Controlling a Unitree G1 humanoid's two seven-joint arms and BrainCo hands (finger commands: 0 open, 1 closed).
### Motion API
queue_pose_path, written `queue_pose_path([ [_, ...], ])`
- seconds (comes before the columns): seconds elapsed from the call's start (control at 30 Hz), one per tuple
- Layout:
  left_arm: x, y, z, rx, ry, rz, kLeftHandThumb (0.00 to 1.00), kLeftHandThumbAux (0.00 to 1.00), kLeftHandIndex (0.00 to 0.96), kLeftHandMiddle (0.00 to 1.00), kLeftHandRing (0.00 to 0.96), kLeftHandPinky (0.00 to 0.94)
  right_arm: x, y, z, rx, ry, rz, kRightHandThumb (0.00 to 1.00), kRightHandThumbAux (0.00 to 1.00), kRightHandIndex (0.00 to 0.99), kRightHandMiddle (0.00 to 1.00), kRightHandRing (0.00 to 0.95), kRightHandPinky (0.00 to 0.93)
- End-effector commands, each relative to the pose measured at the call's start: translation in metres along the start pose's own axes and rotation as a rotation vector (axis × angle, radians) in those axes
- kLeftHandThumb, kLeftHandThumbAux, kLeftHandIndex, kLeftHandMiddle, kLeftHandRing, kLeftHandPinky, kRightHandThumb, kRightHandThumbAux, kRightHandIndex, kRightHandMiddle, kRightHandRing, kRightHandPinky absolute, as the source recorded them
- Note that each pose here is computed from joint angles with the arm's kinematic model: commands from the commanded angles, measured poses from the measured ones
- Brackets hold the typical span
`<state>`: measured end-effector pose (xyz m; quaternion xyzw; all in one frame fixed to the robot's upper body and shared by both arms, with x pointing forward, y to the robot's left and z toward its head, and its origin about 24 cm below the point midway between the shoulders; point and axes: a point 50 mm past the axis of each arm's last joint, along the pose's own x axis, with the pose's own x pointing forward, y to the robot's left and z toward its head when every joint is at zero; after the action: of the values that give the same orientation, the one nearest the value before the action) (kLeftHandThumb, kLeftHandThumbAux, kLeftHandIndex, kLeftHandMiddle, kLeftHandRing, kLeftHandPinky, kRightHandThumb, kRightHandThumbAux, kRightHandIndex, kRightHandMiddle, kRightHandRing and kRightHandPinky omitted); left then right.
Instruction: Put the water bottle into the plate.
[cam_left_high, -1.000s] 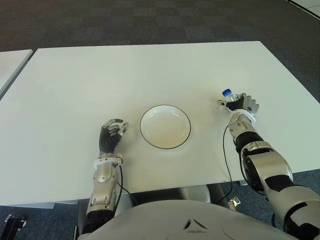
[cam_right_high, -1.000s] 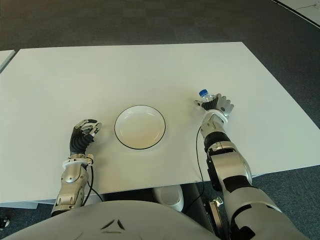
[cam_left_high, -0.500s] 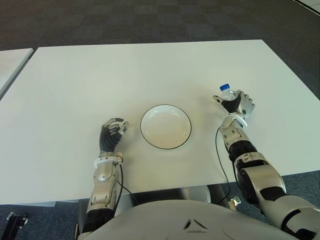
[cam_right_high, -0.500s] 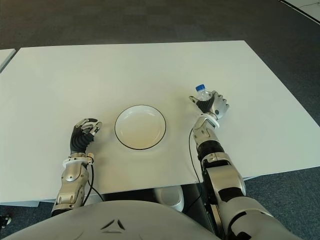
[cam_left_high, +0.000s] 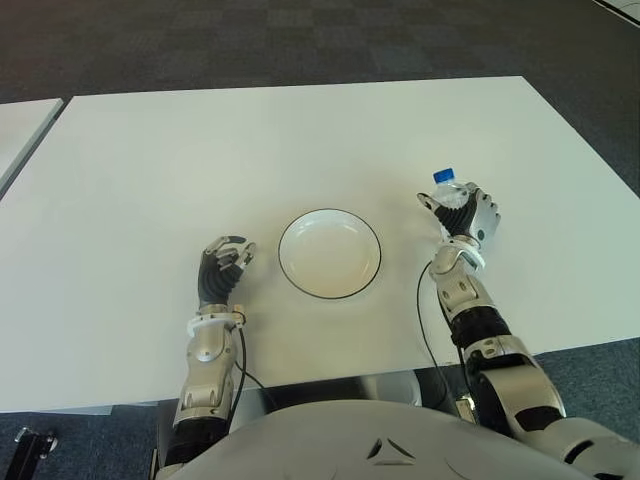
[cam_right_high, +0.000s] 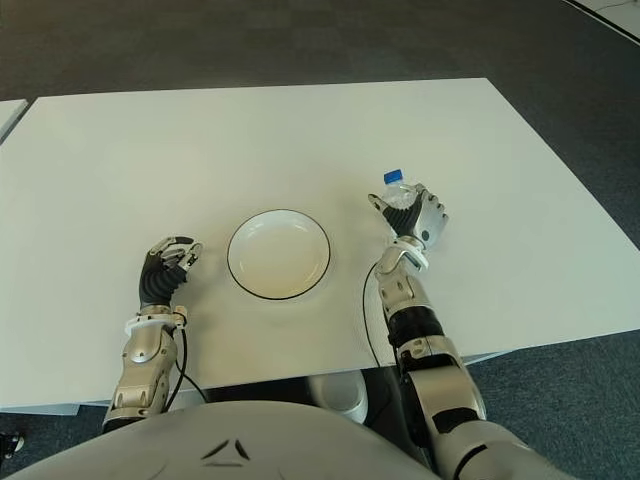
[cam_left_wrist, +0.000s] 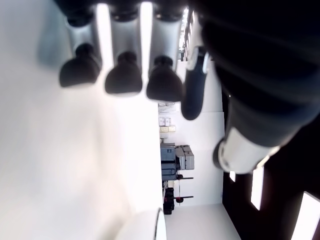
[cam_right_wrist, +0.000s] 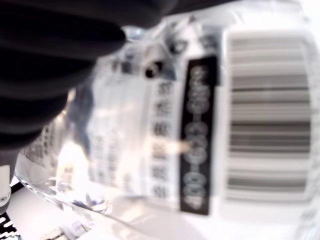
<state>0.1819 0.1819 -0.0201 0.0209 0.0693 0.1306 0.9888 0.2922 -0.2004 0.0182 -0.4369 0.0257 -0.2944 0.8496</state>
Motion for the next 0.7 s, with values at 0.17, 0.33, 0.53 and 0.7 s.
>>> queue_pose_path([
  [0.17,-0.001,0.0,-0.004,0.017,0.022,0.0,0.702,0.72,0.436,0.845,0.838,0.804,-0.009,-0.015,0.031,0.1,-0.148,-0.034,0.707,0.722,0.44,0.84,0.852,0.857],
  [0.33,-0.001,-0.001,-0.004,0.011,0.012,-0.007,0.702,0.72,0.437,0.845,0.839,0.801,-0.013,-0.021,0.051,0.15,-0.263,-0.017,0.707,0.723,0.44,0.851,0.86,0.862],
  [0.53,-0.001,-0.001,-0.004,0.004,0.006,-0.013,0.702,0.72,0.437,0.845,0.84,0.801,-0.019,-0.026,0.073,0.211,-0.365,0.012,0.706,0.724,0.439,0.863,0.866,0.859],
  [0.7,-0.001,0.0,-0.004,0.008,0.003,-0.013,0.702,0.72,0.437,0.845,0.841,0.802,-0.024,-0.029,0.078,0.246,-0.424,0.054,0.705,0.725,0.438,0.868,0.867,0.855],
])
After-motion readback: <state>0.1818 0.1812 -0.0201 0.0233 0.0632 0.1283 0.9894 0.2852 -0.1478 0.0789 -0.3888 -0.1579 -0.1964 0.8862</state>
